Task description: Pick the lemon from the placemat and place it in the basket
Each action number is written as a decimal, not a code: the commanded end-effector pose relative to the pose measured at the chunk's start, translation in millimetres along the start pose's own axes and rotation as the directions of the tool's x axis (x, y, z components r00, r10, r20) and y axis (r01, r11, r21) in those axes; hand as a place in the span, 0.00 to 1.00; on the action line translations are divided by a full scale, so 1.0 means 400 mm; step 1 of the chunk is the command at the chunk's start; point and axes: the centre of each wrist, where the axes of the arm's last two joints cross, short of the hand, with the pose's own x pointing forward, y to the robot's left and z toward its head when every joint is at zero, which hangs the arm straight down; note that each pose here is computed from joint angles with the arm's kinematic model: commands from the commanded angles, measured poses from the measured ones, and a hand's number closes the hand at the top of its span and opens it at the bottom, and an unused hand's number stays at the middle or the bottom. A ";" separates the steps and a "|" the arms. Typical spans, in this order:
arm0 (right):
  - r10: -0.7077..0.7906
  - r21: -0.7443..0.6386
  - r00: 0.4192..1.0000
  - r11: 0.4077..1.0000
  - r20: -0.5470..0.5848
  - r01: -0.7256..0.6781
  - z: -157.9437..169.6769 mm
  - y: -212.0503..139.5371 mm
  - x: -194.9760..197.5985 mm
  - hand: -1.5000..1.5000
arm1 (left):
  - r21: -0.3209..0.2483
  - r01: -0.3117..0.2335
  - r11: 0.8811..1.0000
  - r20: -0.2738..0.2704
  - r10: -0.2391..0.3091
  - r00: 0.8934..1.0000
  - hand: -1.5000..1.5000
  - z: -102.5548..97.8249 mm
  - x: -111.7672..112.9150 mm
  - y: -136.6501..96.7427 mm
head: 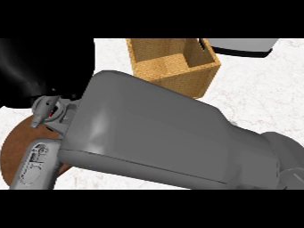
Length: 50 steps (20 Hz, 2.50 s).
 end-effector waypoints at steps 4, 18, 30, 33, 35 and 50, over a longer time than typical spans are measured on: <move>0.005 -0.078 0.988 0.997 -0.152 -0.017 -0.067 -0.058 0.136 1.00 | 0.061 -0.003 0.998 -0.016 0.004 1.000 0.50 0.005 -0.021 0.039; 0.461 0.044 0.815 0.877 -0.350 -0.478 -0.247 -0.034 0.002 1.00 | 0.104 -0.022 0.994 -0.026 0.024 0.999 0.50 0.044 -0.062 0.093; 0.406 0.096 0.878 0.914 -0.253 -0.395 -0.286 -0.011 -0.187 1.00 | 0.109 -0.048 0.993 -0.048 0.054 0.997 0.50 0.045 -0.067 0.093; 0.425 0.128 0.866 0.905 -0.263 -0.405 -0.296 0.001 -0.251 1.00 | 0.095 -0.019 0.995 -0.033 0.023 0.999 0.50 0.053 -0.064 0.092; 0.436 0.149 0.862 0.900 -0.259 -0.410 -0.290 0.017 -0.253 1.00 | 0.100 -0.027 0.995 -0.015 0.029 0.999 0.50 0.058 -0.050 0.077; 0.106 0.037 0.934 0.994 -0.341 -0.100 -0.257 0.089 -0.445 0.00 | 0.115 -0.030 0.993 -0.036 0.034 0.999 0.50 0.064 -0.069 0.076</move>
